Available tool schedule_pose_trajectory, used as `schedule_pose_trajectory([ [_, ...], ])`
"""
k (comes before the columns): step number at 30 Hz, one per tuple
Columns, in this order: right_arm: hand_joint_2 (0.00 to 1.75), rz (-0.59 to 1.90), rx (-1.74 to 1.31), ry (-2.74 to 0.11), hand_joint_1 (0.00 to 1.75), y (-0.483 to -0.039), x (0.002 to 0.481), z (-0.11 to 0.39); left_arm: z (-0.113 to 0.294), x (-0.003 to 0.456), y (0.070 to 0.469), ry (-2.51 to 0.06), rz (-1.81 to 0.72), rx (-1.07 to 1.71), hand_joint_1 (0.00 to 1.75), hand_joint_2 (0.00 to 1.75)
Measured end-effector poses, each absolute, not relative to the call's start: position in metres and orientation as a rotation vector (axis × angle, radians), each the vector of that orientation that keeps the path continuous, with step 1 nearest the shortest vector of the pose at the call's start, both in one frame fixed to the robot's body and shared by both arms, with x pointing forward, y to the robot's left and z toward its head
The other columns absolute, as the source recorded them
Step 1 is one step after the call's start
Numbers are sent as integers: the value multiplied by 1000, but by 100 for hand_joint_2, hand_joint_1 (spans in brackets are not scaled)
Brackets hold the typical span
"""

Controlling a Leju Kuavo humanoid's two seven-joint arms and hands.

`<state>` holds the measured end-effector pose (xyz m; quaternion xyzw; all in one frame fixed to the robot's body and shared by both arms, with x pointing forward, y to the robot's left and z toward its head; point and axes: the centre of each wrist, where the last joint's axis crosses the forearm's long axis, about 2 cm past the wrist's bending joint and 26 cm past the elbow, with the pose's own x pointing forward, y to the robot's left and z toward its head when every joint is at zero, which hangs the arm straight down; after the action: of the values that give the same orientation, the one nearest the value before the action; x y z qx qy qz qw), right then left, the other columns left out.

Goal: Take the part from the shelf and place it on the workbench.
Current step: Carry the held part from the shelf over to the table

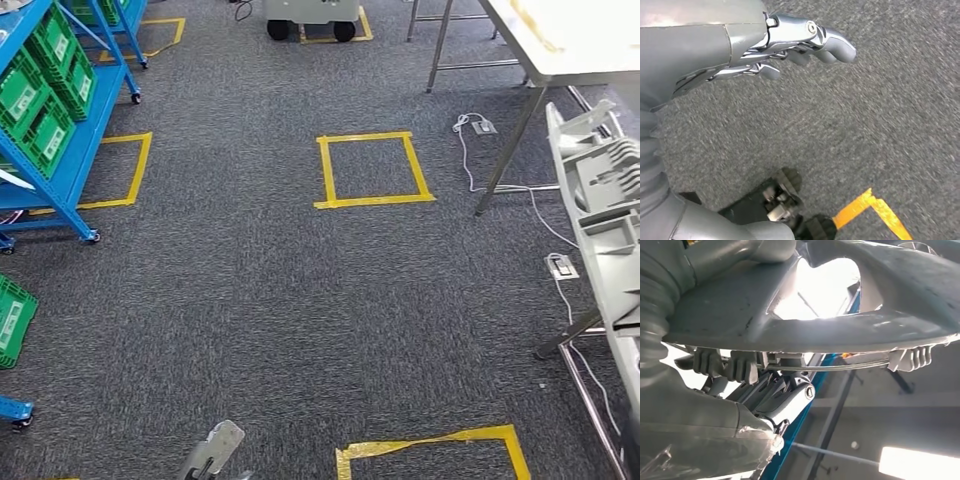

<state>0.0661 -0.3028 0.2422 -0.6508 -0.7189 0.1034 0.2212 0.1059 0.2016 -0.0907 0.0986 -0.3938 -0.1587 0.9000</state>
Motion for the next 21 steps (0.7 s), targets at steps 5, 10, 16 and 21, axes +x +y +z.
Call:
schedule_pose_trajectory([
  [5, 175, 305, -1825, -1951, 169, -307, 64, 242, -90, 108, 199, -818, -328, 207, 0, 175],
  [10, 175, 304, -1835, -1920, 169, -312, 62, 239, -89, 108, 198, -819, -327, 221, 0, 175],
  [16, 175, 330, -1859, -1876, 169, -317, 57, 238, -89, 105, 196, -843, -322, 251, 0, 175],
  [21, 175, 375, -1883, -1850, 169, -317, 56, 239, -91, 100, 197, -849, -307, 243, 0, 175],
])
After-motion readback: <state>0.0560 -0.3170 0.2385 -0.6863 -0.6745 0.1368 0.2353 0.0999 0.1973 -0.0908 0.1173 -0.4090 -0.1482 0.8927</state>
